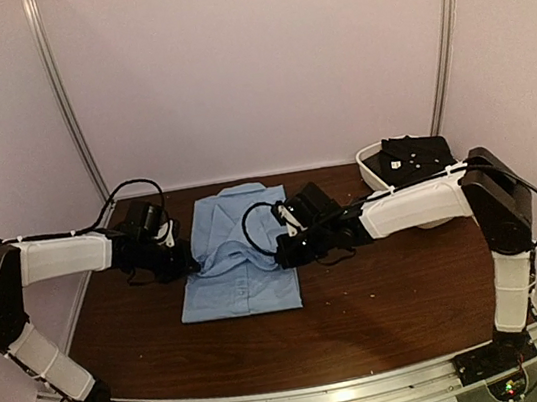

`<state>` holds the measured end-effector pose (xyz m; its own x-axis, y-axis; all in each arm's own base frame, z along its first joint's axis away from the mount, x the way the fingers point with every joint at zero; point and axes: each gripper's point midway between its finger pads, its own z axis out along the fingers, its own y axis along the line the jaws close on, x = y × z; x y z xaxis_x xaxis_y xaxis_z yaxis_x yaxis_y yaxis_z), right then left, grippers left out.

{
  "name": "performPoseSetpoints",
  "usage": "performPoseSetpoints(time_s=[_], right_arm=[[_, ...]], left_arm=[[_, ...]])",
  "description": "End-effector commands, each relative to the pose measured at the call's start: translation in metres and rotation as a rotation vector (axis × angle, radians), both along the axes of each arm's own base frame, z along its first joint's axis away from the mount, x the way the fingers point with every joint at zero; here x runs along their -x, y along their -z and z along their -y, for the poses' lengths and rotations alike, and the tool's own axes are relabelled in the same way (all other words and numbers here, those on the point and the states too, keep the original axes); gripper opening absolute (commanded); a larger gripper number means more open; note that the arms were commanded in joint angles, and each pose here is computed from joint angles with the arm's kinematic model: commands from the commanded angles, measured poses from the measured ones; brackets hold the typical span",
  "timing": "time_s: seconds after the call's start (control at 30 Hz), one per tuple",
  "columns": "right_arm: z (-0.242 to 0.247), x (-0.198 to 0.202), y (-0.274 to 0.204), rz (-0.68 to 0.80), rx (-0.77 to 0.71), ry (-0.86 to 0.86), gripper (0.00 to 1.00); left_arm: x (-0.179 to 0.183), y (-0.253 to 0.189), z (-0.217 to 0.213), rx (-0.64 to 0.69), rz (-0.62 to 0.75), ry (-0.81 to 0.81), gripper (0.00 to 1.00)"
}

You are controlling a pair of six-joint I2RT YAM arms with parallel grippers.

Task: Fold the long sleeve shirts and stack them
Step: Fold the 2/3-rectangle-folded shirt at the center of the board, then smooth out the square-folded shirt at the center of the board.

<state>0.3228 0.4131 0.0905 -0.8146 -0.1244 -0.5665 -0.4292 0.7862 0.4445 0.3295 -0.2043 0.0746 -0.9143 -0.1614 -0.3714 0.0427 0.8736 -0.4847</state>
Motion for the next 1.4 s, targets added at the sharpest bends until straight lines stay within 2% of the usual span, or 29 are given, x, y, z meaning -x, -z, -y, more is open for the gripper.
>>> performPoseSetpoints(time_s=[0.0,0.07,0.17,0.23,0.37,0.5,0.57,0.63,0.8,0.93,1.1,1.37], right_arm=[[0.006,-0.038,0.006,0.021,-0.005,0.064,0.08],[0.008,-0.051,0.004,0.025,-0.013,0.077,0.17],[0.013,-0.066,-0.001,0.043,0.001,0.096,0.30],[0.017,-0.074,-0.009,0.061,0.015,0.104,0.37],[0.026,-0.084,-0.029,0.110,0.041,0.128,0.42],[0.031,-0.079,-0.041,0.129,0.052,0.128,0.44],[0.029,-0.072,-0.046,0.136,0.050,0.118,0.44],[0.022,-0.061,-0.047,0.142,0.057,0.097,0.44],[-0.006,-0.037,-0.035,0.115,0.027,0.010,0.41],[-0.021,-0.034,-0.016,0.074,0.012,-0.026,0.33],[-0.027,-0.044,0.012,0.034,0.029,-0.031,0.28],[-0.006,-0.067,0.047,-0.014,0.055,0.005,0.27]], left_arm=[[-0.044,-0.010,-0.001,-0.008,0.080,-0.045,0.04],[-0.057,-0.004,-0.006,-0.013,0.069,-0.066,0.12],[-0.072,-0.008,-0.013,-0.013,0.085,-0.086,0.38],[-0.081,-0.015,-0.017,-0.019,0.111,-0.091,0.51],[-0.089,-0.033,-0.031,-0.039,0.154,-0.118,0.68],[-0.086,-0.050,-0.041,-0.053,0.193,-0.126,0.72],[-0.078,-0.053,-0.041,-0.045,0.195,-0.121,0.69],[-0.069,-0.056,-0.041,-0.031,0.198,-0.113,0.61],[-0.039,-0.036,-0.022,-0.016,0.144,-0.055,0.23],[-0.028,-0.011,-0.008,-0.009,0.084,-0.029,0.07],[-0.048,0.010,-0.004,-0.052,0.060,-0.035,0.04],[-0.109,0.031,-0.003,-0.157,0.077,-0.058,0.03]])
